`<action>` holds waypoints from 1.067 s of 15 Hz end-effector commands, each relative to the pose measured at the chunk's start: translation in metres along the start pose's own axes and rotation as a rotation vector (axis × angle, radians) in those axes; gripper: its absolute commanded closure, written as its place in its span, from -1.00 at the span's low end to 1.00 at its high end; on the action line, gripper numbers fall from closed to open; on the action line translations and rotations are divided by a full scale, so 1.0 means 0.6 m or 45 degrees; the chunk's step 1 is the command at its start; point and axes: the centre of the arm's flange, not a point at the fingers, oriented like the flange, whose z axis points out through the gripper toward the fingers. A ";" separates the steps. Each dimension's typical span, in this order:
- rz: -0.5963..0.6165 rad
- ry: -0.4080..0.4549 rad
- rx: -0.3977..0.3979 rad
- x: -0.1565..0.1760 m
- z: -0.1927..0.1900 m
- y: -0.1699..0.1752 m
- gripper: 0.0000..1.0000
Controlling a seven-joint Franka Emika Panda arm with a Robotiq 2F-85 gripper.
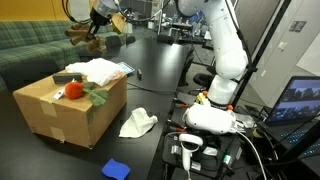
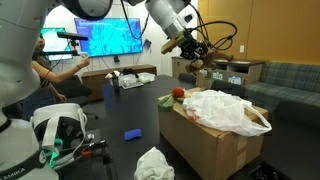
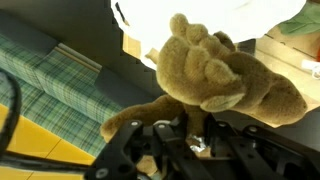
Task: Swap the things on the box with the things on the table
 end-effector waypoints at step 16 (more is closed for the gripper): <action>-0.075 -0.156 0.123 0.034 0.009 0.013 -1.00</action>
